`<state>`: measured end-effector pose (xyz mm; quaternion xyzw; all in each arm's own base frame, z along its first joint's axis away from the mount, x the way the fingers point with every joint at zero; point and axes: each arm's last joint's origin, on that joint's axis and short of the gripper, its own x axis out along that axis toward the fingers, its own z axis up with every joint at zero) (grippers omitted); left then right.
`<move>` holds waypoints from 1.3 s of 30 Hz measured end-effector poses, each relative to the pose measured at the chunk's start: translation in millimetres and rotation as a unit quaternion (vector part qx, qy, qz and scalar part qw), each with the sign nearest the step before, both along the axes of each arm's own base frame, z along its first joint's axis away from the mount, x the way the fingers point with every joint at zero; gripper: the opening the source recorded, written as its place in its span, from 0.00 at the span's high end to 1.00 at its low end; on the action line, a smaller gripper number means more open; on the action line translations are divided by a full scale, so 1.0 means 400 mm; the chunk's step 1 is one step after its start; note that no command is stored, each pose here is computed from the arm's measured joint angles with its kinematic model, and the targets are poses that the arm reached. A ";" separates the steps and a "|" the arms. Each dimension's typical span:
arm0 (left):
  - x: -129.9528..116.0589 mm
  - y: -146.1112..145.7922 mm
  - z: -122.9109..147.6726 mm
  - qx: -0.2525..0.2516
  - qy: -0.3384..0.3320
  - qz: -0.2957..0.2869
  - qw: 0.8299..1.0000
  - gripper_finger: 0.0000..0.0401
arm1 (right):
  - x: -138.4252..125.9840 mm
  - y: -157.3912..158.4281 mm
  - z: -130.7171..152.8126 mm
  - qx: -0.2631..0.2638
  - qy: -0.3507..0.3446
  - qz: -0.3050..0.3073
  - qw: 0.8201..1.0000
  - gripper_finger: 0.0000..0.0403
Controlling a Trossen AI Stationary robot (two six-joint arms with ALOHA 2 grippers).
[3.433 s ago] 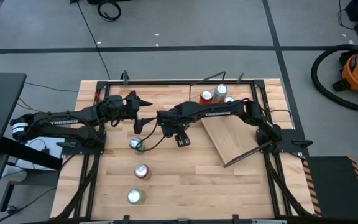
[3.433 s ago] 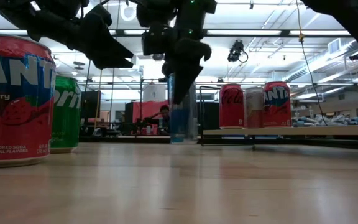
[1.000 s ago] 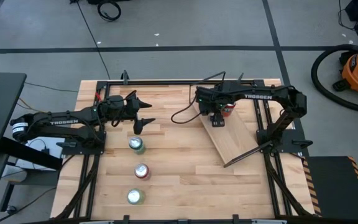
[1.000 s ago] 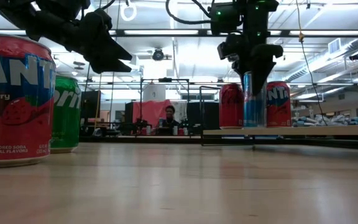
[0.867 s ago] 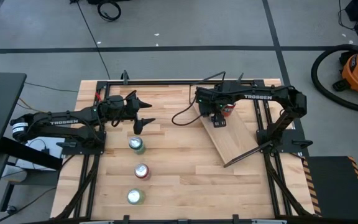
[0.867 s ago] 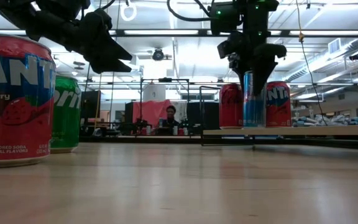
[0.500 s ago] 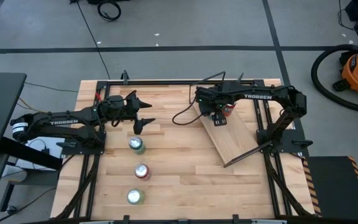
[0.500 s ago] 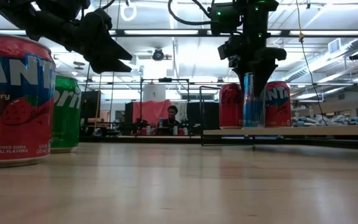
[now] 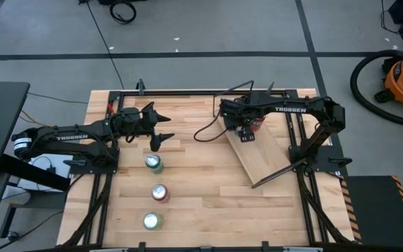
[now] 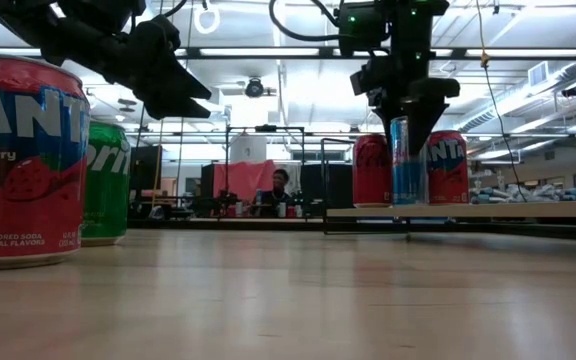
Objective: Place canned beverage on shelf
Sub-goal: Put the green soda can on the shelf
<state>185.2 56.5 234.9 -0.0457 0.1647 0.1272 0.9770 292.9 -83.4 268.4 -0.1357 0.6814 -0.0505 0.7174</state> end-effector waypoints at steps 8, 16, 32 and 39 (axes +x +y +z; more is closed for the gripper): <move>0.000 0.000 0.000 0.000 0.000 0.000 1.000 0.12 | 0.002 0.017 0.000 -0.002 0.000 -0.013 1.000 0.12; 0.000 0.000 0.000 0.000 0.000 0.000 1.000 0.12 | 0.014 0.027 0.052 -0.005 -0.031 -0.026 0.999 0.12; 0.000 0.000 0.000 0.000 0.000 0.000 1.000 0.12 | 0.040 0.055 0.154 -0.013 -0.103 -0.010 0.994 0.12; 0.000 0.000 0.000 0.000 0.000 0.000 1.000 0.12 | 0.062 0.092 0.165 -0.008 -0.139 0.024 0.990 0.12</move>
